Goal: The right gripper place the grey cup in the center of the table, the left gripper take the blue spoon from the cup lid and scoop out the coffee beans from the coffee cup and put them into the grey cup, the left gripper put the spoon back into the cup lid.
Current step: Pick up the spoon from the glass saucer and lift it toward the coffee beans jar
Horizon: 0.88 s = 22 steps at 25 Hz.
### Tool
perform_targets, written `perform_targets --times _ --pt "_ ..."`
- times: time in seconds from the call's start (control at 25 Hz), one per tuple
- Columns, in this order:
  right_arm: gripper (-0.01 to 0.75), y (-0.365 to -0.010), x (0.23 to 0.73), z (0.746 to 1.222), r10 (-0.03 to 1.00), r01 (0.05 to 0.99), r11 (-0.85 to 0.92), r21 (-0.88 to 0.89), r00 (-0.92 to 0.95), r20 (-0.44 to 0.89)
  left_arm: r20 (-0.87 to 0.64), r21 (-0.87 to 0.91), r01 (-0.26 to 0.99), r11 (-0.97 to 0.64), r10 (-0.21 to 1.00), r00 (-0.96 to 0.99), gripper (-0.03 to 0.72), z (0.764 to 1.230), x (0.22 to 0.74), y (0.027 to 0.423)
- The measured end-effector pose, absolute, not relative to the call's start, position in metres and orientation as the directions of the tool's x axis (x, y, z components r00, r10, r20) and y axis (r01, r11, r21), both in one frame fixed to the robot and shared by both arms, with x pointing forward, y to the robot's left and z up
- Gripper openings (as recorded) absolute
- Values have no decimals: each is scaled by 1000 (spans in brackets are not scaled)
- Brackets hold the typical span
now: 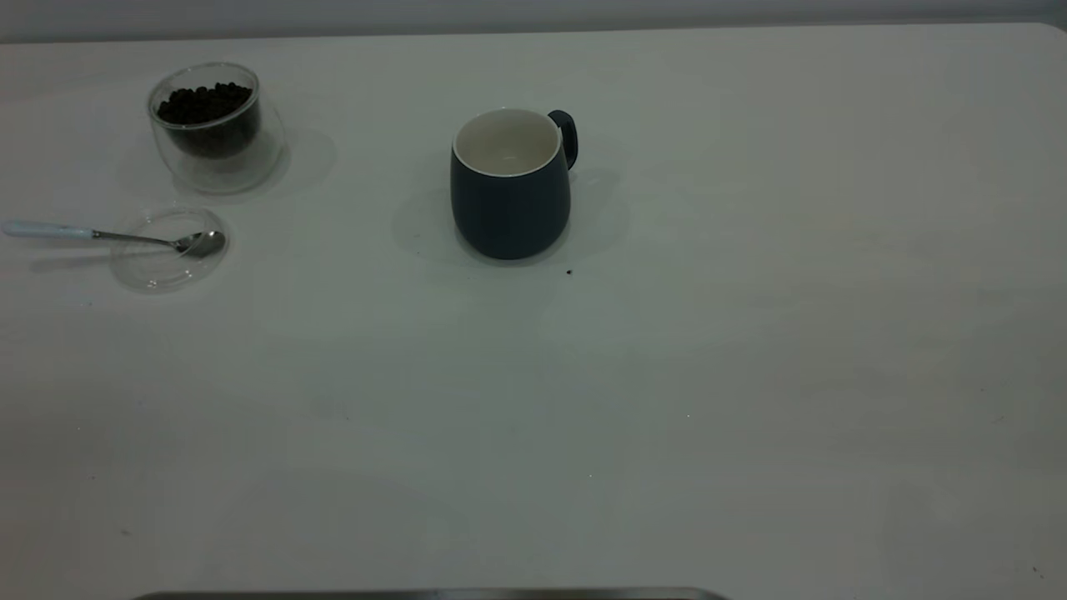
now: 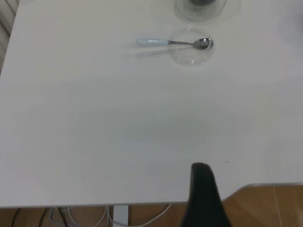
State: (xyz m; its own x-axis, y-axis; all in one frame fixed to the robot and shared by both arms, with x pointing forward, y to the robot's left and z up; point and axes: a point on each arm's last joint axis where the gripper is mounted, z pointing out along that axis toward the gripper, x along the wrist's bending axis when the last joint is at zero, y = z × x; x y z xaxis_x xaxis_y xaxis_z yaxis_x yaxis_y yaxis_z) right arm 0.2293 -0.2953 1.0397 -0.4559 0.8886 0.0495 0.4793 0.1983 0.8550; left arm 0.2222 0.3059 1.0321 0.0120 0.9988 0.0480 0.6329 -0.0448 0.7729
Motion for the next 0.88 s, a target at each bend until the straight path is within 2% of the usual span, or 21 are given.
perform_targets --times 0.12,0.32,0.52,0.88 --pt "484 -295 230 1040 912 490 171 855 -407 51 48 773 633 -45 999 12 592 1032 222 306" --pt "484 -293 231 1040 976 514 69 855 -213 49 48 773 633 -45 999 12 592 1032 222 306" --pt "484 -292 232 1040 996 519 -7 855 -68 49 48 773 633 -45 999 12 592 1032 222 306" --pt "484 -291 232 1040 999 518 -36 855 -11 48 48 773 633 -44 999 12 592 1032 222 306"
